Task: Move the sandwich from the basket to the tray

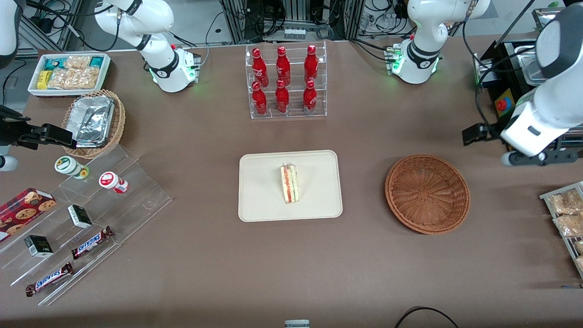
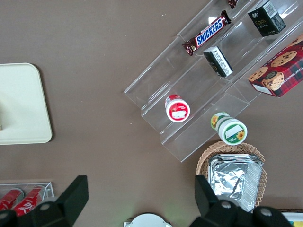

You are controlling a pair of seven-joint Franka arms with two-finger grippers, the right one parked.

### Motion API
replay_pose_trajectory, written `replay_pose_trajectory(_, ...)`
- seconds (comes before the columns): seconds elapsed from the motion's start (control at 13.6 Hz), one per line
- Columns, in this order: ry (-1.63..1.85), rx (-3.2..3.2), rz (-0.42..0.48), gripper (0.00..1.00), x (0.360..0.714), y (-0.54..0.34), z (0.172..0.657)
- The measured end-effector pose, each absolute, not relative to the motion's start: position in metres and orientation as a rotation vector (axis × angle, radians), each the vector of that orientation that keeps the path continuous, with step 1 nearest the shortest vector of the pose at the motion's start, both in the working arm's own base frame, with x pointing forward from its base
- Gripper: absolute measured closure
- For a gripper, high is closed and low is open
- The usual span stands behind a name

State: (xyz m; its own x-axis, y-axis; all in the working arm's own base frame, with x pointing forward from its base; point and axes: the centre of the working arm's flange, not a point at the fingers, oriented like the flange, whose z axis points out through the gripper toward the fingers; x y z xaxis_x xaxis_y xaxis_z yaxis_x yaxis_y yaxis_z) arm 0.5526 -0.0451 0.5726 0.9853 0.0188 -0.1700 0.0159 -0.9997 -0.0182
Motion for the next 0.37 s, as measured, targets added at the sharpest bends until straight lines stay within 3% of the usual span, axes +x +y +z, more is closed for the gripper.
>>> replay_pose_trajectory(0.37, 0.011, -3.113, 0.282, 0.0, 0.532, -0.027, 0.599)
